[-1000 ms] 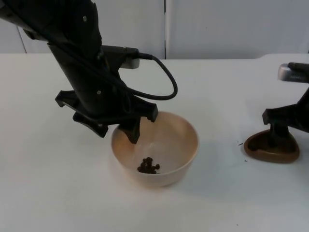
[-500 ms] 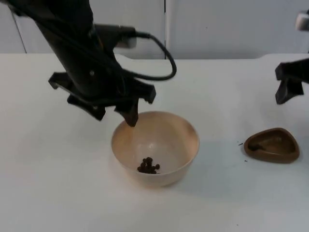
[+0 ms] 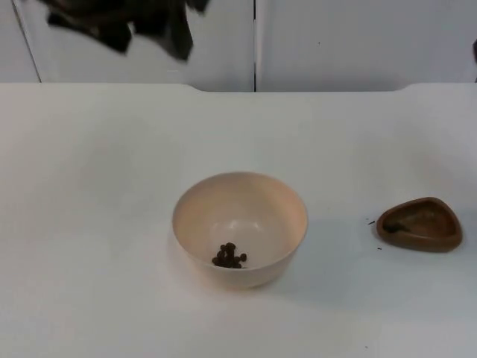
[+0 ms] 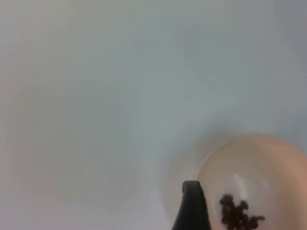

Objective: Pick up the bowl with the left hand and pour the coffee beans from the cup into the bowl with the right hand.

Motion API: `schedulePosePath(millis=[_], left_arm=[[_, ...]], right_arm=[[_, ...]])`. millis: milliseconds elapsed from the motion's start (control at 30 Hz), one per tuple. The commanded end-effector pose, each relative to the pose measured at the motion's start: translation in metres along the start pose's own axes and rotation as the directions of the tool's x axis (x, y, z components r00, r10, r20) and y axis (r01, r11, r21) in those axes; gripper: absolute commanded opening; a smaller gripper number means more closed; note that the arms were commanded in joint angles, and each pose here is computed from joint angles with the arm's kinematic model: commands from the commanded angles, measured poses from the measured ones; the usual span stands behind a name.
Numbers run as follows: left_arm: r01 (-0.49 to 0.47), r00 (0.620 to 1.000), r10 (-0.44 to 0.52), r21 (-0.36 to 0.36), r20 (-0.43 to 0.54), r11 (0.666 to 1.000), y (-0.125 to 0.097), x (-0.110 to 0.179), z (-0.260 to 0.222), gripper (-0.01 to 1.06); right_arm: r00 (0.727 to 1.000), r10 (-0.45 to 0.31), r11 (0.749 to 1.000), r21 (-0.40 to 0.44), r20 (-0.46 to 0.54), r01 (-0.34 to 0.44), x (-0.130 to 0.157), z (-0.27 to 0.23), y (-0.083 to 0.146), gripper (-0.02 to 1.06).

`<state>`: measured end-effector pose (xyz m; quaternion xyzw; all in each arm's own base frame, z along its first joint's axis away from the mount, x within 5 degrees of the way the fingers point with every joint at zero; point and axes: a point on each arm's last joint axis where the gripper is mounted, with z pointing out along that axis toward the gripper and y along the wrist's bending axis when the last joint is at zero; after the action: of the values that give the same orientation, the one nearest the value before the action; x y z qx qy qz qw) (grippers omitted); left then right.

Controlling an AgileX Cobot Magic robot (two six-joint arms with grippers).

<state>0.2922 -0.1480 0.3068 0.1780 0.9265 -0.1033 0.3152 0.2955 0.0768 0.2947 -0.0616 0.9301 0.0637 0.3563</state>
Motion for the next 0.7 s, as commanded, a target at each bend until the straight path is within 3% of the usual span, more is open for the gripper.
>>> schedulePosePath(millis=[0,133,433,667], left_arm=[[-0.011,0.997,0.011,0.0,0.081,1.0,-0.001,-0.003,-0.03,0.61],[-0.025,0.979,0.025,-0.002,0.204,1.0,-0.002,-0.004,-0.076,0.61],[-0.028,0.951,0.025,0.006,0.31,1.0,-0.002,0.005,-0.129,0.61],[-0.031,0.928,0.026,0.008,0.371,0.999,-0.002,0.02,-0.157,0.61]], right_arm=[[0.998,-0.021,1.0,-0.001,0.051,0.021,-0.003,-0.025,-0.001,0.78],[0.986,-0.056,0.998,-0.006,0.157,0.058,-0.004,-0.071,-0.001,0.78],[0.964,-0.091,0.996,-0.001,0.249,0.094,0.008,-0.133,-0.003,0.78],[0.944,-0.089,0.996,-0.003,0.317,0.094,0.038,-0.166,-0.007,0.78]])
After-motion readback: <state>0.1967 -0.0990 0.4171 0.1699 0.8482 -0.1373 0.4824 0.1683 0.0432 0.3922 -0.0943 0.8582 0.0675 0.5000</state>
